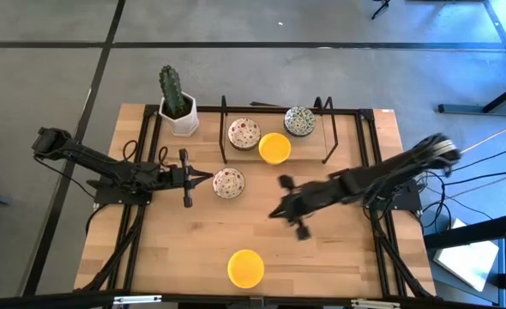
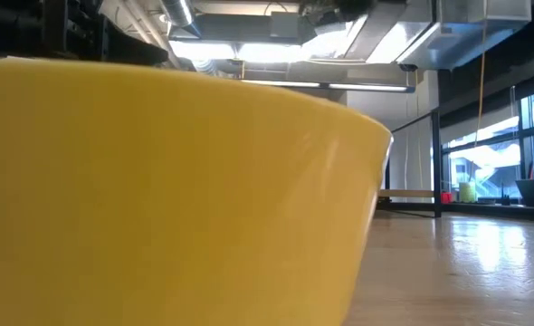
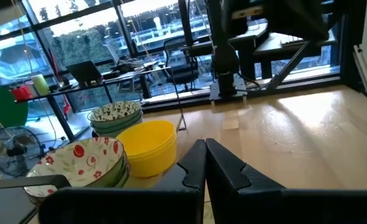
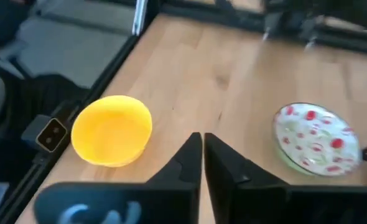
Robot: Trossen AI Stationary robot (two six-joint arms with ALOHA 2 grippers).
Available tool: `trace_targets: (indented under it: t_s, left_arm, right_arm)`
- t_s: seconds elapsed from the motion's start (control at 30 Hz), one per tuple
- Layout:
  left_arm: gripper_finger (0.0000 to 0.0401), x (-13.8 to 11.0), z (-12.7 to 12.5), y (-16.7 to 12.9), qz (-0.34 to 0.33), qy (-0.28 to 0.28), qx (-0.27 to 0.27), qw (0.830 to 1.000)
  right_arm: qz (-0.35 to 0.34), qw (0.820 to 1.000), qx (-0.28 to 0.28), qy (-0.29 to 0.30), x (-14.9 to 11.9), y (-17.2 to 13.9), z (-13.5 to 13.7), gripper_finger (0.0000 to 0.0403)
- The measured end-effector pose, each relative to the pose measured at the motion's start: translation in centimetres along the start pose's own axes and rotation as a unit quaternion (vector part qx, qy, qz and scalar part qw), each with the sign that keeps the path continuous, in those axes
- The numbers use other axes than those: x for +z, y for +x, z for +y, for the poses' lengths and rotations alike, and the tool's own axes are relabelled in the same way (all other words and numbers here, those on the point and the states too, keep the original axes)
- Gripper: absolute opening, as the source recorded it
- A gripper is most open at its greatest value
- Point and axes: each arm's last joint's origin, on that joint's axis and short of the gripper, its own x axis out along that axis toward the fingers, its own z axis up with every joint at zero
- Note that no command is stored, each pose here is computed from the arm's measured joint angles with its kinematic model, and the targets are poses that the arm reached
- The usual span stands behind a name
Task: Pick & Place Mini bowls
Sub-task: Stack the yellow bowl on the yellow bowls on the shelf
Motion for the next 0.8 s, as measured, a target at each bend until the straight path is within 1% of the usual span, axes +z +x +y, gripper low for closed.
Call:
trace_targets:
  t_s: [0.1, 0.23, 0.3, 0.37, 0.43, 0.5, 0.6, 0.67, 0.8]
  left_arm:
    - [0.0004, 0.0, 0.0, 0.0, 0.0, 0.0, 0.0, 1.0]
    - [0.0004, 0.0, 0.0, 0.0, 0.001, 0.0, 0.0, 1.0]
    - [0.0004, 0.0, 0.0, 0.0, 0.001, 0.0, 0.0, 1.0]
    - [0.0004, 0.0, 0.0, 0.0, 0.002, 0.0, 0.0, 1.0]
    - [0.0004, 0.0, 0.0, 0.0, 0.002, -0.002, 0.0, 1.0]
    - [0.0004, 0.0, 0.0, 0.0, 0.001, -0.007, -0.003, 1.0]
    - [0.0004, 0.0, -0.1, 0.0, 0.0, -0.008, -0.009, 1.0]
    - [0.0004, 0.0, -0.1, 0.0, -0.001, -0.007, -0.014, 1.0]
    - [0.0004, 0.0, -0.1, 0.0, -0.001, 0.008, -0.014, 1.0]
  right_arm:
    - [0.046, 0.999, 0.016, -0.008, 2.5, 3.2, 0.8, 0.004]
    - [0.13, 0.988, 0.084, 0.006, 4.4, 7.3, 2.5, 0.0092]
    - [0.182, 0.977, 0.109, -0.004, 4.1, 9.7, 3.5, 0.0122]
    - [0.215, 0.968, 0.125, -0.02, 3.4, 12.1, 4.6, 0.0152]
    - [0.233, 0.962, 0.14, -0.033, 2.7, 14.2, 5.5, 0.0176]
    - [0.24, 0.959, 0.145, -0.039, 2.0, 15.9, 6.2, 0.0196]
    - [0.263, 0.953, 0.145, -0.041, 0.4, 17.9, 6.7, 0.0213]
    - [0.28, 0.948, 0.144, -0.041, -0.6, 18.6, 6.7, 0.0218]
    - [0.276, 0.952, 0.13, -0.035, -0.5, 19.0, 6.0, 0.022]
